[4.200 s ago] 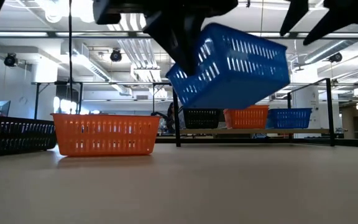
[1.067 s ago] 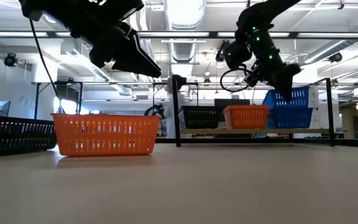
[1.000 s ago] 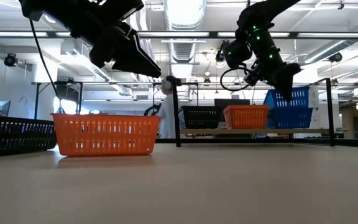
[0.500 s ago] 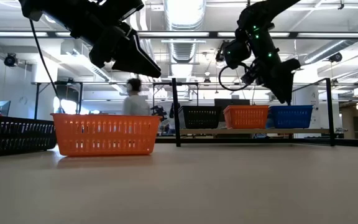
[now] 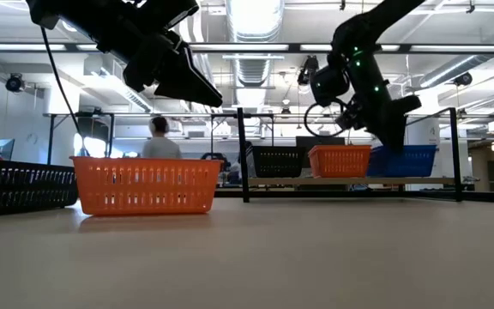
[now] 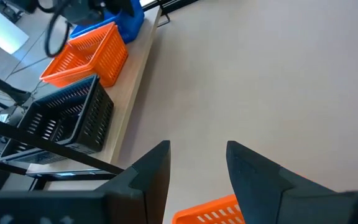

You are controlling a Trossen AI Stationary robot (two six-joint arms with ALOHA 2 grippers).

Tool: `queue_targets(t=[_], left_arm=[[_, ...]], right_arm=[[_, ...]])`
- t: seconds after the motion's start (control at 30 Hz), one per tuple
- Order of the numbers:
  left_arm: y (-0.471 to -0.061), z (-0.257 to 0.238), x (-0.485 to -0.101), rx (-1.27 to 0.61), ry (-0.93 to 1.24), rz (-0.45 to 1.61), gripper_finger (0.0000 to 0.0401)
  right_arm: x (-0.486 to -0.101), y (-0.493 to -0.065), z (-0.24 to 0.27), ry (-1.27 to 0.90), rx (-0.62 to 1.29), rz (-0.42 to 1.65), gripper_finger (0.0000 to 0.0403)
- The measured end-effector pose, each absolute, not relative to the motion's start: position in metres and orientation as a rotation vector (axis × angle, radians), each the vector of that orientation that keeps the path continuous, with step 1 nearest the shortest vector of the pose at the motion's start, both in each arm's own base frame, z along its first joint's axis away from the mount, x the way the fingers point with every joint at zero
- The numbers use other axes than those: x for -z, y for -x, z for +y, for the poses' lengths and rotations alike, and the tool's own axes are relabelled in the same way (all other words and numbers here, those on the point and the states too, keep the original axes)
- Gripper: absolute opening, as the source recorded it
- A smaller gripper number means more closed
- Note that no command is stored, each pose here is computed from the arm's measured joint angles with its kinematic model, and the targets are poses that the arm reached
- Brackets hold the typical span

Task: Stack baskets on shelf by color
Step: Stack the top blue bin on the blue bin on the shelf

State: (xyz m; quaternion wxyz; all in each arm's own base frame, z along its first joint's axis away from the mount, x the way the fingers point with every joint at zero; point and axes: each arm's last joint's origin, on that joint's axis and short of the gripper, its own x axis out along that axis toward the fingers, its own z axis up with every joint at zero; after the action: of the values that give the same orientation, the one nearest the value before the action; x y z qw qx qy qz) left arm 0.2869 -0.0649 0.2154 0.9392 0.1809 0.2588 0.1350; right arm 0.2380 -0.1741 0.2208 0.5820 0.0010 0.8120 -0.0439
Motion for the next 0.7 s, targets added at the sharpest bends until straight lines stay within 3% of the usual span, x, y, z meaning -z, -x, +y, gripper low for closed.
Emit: queue_targets(t=[0.2, 0.57, 0.7], left_arm=[[-0.287, -0.065, -0.215, -0.275, -0.369, 0.528, 0.0141], [-0.287, -0.065, -0.215, -0.276, -0.369, 0.528, 0.0141], [-0.287, -0.065, -0.215, -0.276, -0.369, 0.528, 0.0141]], right_arm=[[-0.223, -0.232, -0.17, 0.018, 0.097, 1.893, 0.0016], [-0.235, -0.227, -0.168, 0.031, 0.124, 1.838, 0.0016], [-0.234, -0.228, -0.168, 0.036, 0.134, 1.824, 0.0049]])
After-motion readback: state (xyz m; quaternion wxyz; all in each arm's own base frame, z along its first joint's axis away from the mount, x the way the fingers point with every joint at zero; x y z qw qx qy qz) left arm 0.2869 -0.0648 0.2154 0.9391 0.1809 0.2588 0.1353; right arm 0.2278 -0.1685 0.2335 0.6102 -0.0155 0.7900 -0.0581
